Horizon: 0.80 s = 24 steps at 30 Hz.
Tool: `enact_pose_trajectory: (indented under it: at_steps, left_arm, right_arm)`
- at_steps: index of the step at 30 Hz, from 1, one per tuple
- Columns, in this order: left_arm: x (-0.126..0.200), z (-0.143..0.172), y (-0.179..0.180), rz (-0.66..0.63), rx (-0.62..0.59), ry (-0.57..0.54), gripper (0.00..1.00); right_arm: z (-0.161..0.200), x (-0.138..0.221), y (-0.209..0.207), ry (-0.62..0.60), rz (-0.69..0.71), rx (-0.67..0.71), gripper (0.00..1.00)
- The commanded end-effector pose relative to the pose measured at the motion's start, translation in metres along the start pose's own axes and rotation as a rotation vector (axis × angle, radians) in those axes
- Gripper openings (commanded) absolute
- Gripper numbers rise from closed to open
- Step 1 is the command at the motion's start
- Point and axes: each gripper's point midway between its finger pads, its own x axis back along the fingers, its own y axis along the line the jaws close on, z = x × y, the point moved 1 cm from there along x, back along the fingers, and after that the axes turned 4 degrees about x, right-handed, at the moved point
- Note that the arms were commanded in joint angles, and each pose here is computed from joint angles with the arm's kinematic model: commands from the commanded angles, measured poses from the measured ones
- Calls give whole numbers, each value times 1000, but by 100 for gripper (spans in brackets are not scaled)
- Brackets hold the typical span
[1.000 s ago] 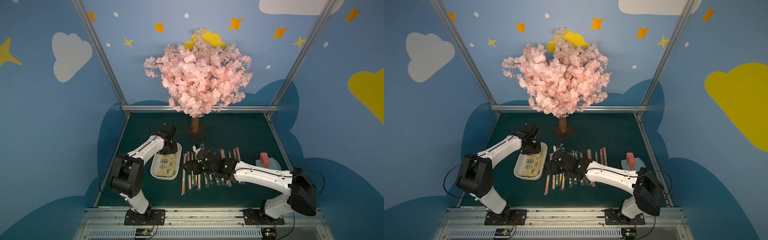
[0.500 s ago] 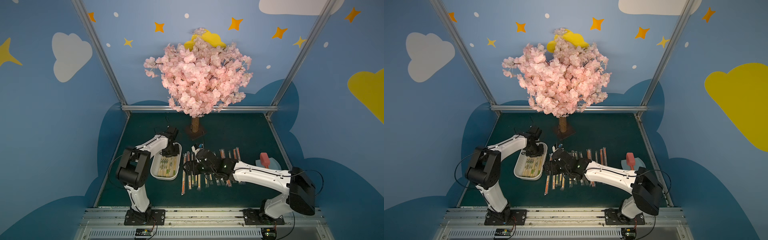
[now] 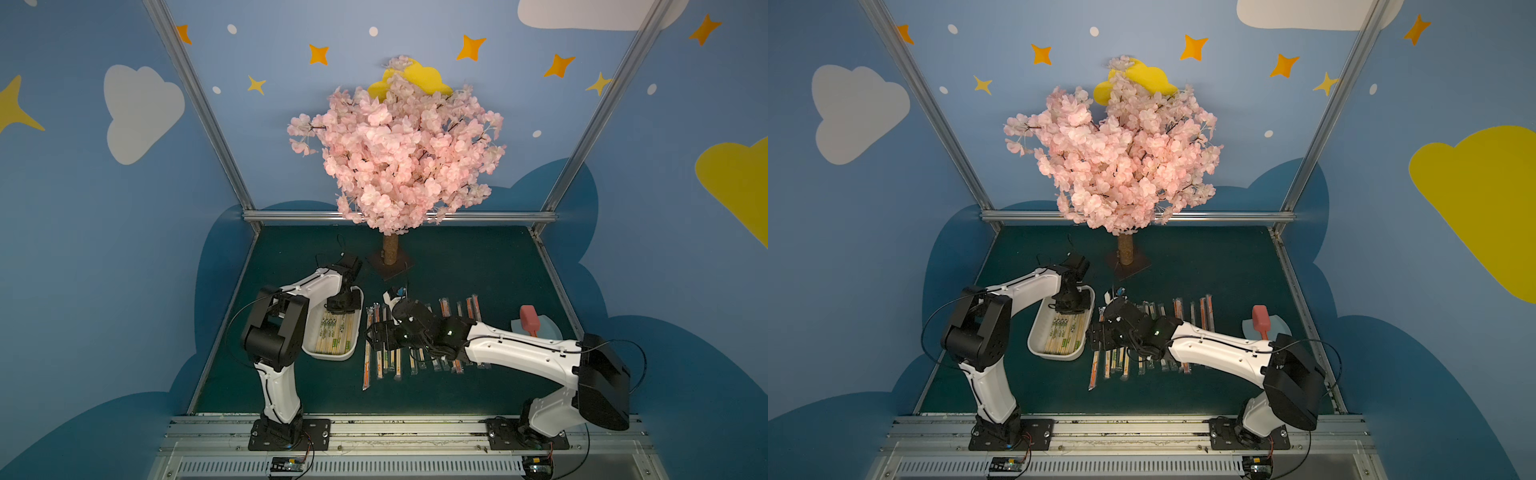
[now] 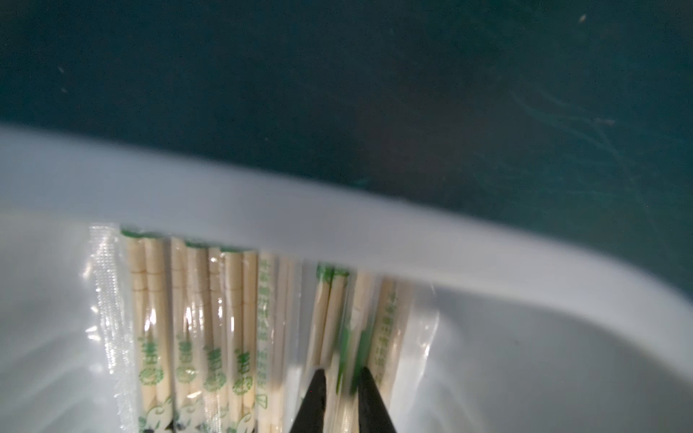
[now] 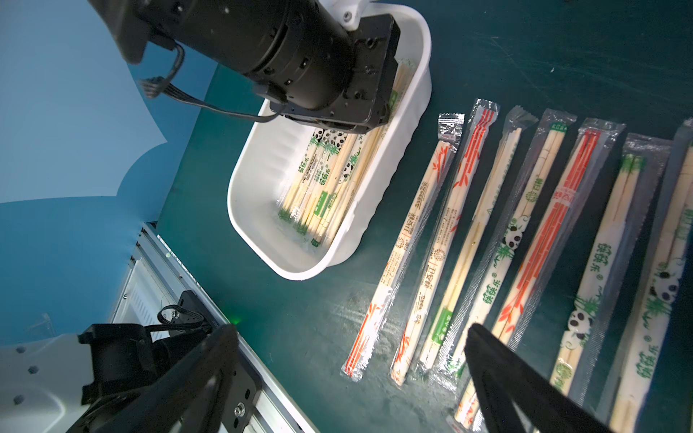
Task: Take the paired disposable chopsticks out of the storage box
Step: Pick up the paired disposable chopsticks from the storage box.
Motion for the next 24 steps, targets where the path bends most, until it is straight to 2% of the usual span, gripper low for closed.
enact_pose_trajectory:
  at_steps: [1, 9, 19, 24]
  left_arm:
    - [-1, 1, 5, -34, -11, 6, 14]
    - [11, -2, 2, -8, -15, -13, 3]
    - [54, -15, 12, 25, 13, -82, 3]
    - [89, -21, 14, 113, 2, -145, 3]
  right_arm:
    - [-2, -1, 1, -9, -6, -2, 98]
    - [-1, -1, 0, -9, -2, -6, 98]
    - [0, -2, 1, -3, -5, -12, 98]
    - [1, -2, -1, -5, -2, -19, 98]
